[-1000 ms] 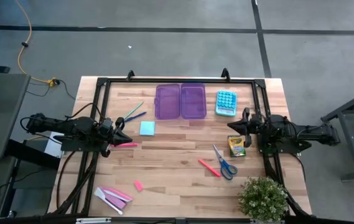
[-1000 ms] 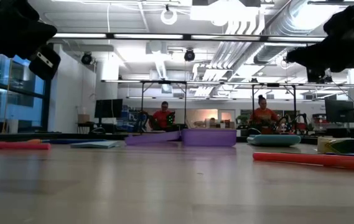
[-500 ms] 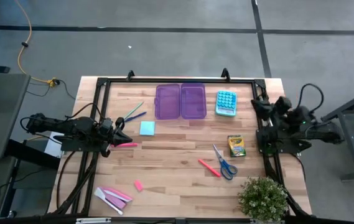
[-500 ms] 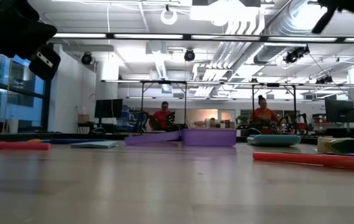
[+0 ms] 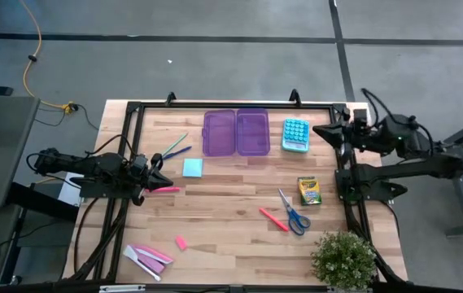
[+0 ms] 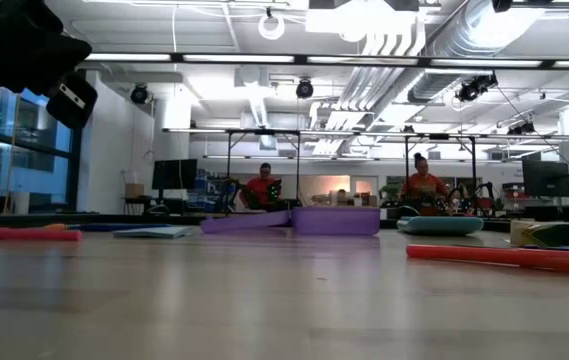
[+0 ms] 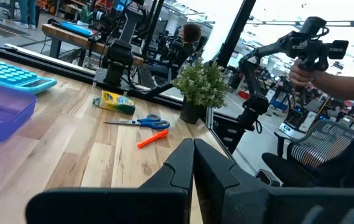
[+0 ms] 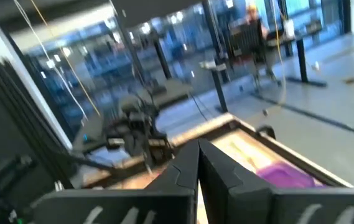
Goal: Pack school essentials
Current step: Put the yellow crayon box into the purple supply box
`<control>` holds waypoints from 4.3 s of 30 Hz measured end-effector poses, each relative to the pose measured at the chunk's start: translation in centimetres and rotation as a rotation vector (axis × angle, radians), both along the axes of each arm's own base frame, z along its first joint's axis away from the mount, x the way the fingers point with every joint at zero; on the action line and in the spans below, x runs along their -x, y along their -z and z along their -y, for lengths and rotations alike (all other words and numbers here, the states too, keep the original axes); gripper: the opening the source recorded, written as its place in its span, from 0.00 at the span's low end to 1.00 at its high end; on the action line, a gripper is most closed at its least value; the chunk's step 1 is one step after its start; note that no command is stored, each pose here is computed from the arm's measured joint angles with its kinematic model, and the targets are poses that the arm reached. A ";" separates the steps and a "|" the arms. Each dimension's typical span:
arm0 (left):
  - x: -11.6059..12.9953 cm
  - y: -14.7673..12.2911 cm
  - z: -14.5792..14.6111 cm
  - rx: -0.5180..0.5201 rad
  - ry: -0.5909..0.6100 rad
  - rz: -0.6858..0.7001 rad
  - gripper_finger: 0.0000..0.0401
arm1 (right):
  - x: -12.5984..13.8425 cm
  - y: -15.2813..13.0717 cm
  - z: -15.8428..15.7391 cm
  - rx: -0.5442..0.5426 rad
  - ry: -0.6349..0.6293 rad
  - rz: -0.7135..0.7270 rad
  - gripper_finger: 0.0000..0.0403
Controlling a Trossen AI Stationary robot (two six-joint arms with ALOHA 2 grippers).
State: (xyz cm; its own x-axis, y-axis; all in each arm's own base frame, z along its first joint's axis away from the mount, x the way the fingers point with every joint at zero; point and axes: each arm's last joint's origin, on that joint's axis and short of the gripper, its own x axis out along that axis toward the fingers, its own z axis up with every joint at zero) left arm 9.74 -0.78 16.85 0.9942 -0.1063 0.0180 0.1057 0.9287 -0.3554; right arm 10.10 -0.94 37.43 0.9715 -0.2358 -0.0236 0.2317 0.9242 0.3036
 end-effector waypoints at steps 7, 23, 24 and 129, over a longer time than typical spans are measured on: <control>0.0 0.0 0.0 0.000 0.000 0.000 0.00 | -2.1 -1.4 0.2 -0.028 0.040 -0.214 0.05; 0.0 0.0 0.0 0.000 0.000 0.000 0.00 | -7.1 8.1 -0.3 -0.639 0.201 -1.078 0.61; 0.0 0.0 0.0 0.000 0.000 0.000 0.00 | -7.1 8.9 -0.3 -0.669 0.217 -1.108 0.62; 0.0 0.0 0.0 0.000 0.000 0.000 0.00 | -11.4 14.9 3.4 -0.082 -0.530 -1.475 0.00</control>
State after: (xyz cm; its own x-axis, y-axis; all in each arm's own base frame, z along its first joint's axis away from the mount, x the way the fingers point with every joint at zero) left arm 9.74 -0.78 16.85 0.9941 -0.1066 0.0182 0.1061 0.9287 -0.3554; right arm 21.48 -4.30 22.58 0.0495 0.1612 -0.9857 0.0247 0.9864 0.1625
